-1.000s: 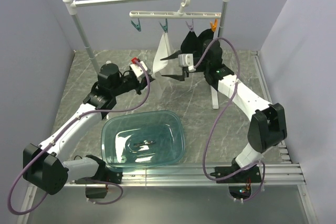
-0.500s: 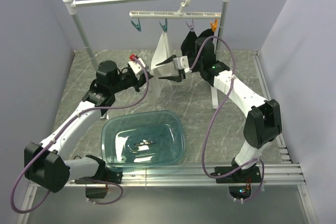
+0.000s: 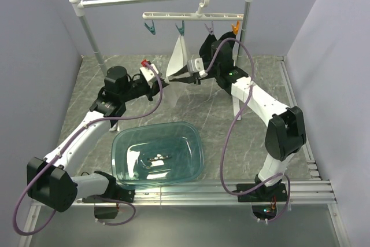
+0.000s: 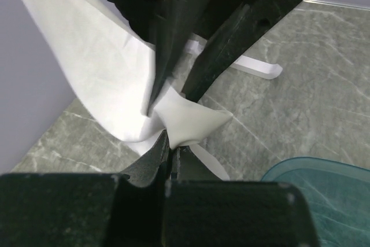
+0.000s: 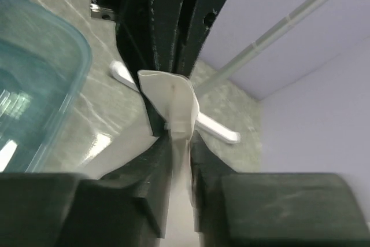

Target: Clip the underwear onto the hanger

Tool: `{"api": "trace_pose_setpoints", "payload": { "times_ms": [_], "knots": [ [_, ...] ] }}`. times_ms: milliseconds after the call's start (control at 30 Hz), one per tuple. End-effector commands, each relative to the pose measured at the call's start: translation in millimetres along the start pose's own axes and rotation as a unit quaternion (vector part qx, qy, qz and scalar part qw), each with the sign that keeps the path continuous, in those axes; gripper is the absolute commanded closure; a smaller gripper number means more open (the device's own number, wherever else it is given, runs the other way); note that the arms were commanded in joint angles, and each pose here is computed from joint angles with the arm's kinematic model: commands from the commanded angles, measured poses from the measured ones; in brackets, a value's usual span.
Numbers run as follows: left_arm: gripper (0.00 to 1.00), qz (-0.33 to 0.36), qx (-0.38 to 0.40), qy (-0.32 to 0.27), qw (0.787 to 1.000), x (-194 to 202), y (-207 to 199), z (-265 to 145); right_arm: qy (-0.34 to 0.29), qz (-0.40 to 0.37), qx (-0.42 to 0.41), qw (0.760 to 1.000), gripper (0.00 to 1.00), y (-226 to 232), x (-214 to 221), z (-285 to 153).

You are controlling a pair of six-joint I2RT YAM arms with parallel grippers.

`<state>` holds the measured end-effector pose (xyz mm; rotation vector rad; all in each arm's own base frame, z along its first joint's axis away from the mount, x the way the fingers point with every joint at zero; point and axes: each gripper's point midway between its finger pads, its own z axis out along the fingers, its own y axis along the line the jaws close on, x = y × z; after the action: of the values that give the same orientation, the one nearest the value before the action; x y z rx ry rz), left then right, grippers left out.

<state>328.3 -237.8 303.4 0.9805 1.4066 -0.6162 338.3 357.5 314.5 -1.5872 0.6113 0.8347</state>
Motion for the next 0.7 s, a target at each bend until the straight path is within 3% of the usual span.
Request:
{"api": "trace_pose_setpoints", "payload": {
  "times_ms": [0, 67, 100, 233, 267, 367, 433, 667],
  "knots": [
    [1.00, 0.027, 0.009, -0.030, 0.999, -20.7, 1.7, 1.2, -0.020, -0.024, 0.007, 0.999, 0.79, -17.8, -21.6, 3.5],
    [1.00, 0.023, 0.008, -0.032, 0.999, -21.9, 1.9, 1.3, -0.018, -0.024, 0.009, 1.000, 0.99, -20.0, -21.3, 4.2],
    [1.00, 0.020, 0.005, -0.033, 0.999, -22.4, 3.1, 1.7, -0.016, -0.024, 0.012, 0.999, 1.00, -21.6, -21.2, 3.5],
    [0.90, -0.054, -0.039, -0.038, 0.997, -21.0, 17.4, -1.6, -0.011, -0.017, 0.022, 1.000, 1.00, -28.6, -25.6, 3.0],
    [0.79, -0.069, -0.053, -0.047, 0.995, -24.4, 24.1, -5.3, -0.008, -0.018, 0.022, 1.000, 1.00, -30.1, -25.7, 2.1],
    [0.63, -0.114, -0.085, -0.071, 0.987, -35.7, 32.2, -15.4, 0.005, -0.019, 0.020, 1.000, 1.00, -33.8, -23.0, 2.1],
    [0.57, -0.133, -0.103, -0.084, 0.982, -42.0, 35.3, -20.3, 0.016, -0.006, 0.014, 1.000, 1.00, -33.6, -21.0, 2.1],
    [0.56, -0.213, -0.185, -0.106, 0.953, -53.1, 78.6, -33.2, 0.044, 0.006, 0.005, 0.999, 1.00, -34.5, -13.0, 5.8]
  ]
}}
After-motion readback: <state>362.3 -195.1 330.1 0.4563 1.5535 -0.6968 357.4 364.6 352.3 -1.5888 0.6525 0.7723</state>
